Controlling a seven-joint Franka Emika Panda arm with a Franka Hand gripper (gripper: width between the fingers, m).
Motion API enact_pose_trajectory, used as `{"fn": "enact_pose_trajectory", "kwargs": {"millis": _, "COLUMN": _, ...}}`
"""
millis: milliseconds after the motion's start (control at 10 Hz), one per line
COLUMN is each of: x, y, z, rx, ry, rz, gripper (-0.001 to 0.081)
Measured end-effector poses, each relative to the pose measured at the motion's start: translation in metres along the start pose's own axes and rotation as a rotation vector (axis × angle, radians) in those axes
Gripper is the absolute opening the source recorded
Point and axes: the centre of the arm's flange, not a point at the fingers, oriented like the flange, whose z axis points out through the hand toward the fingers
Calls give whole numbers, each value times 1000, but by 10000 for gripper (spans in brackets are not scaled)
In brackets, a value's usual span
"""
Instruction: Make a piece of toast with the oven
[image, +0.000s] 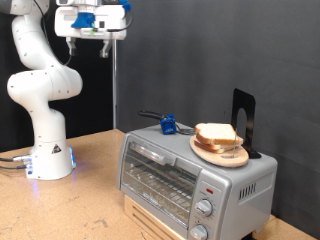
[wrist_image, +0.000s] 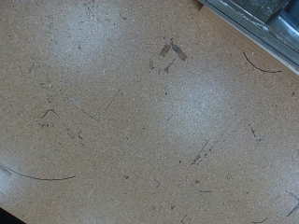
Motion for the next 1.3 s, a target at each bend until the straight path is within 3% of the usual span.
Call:
{"fn": "enact_pose_trajectory", "kwargs": {"millis": 100, "x": 1, "y": 1, "z": 0, "rx": -5, "ry": -15, "rz": 42, "gripper": 810}}
{"fn": "enact_pose_trajectory", "kwargs": {"millis": 200, "x": 0, "y": 0, "z": -2, "rx": 33, "ry": -31, "rz": -20, "gripper": 810}}
{"fn": "enact_pose_trajectory", "kwargs": {"millis": 400, "x": -10, "y": -5, "z": 0, "rx": 148, "ry": -105, "rz": -235, "gripper": 810}}
{"fn": "enact_pose_trajectory", "kwargs": {"millis": 600, "x": -19, "y": -18, "z": 10, "rx": 199, "ry": -159, "rz": -448, "gripper": 810}}
{"fn": "enact_pose_trajectory", "kwargs": {"millis": 800, "x": -19, "y": -16, "z": 9, "rx": 194, "ry": -157, "rz": -417, "gripper": 810}}
{"fn": "enact_pose_trajectory", "kwargs": {"millis": 1000, "x": -23, "y": -19, "z": 2, "rx": 219, "ry": -197, "rz": -625, "gripper": 810}}
{"fn": "enact_pose_trajectory", "kwargs": {"millis": 1300, "x": -40, "y": -33, "z": 4, "rx": 262, "ry": -202, "rz": -981, "gripper": 810}}
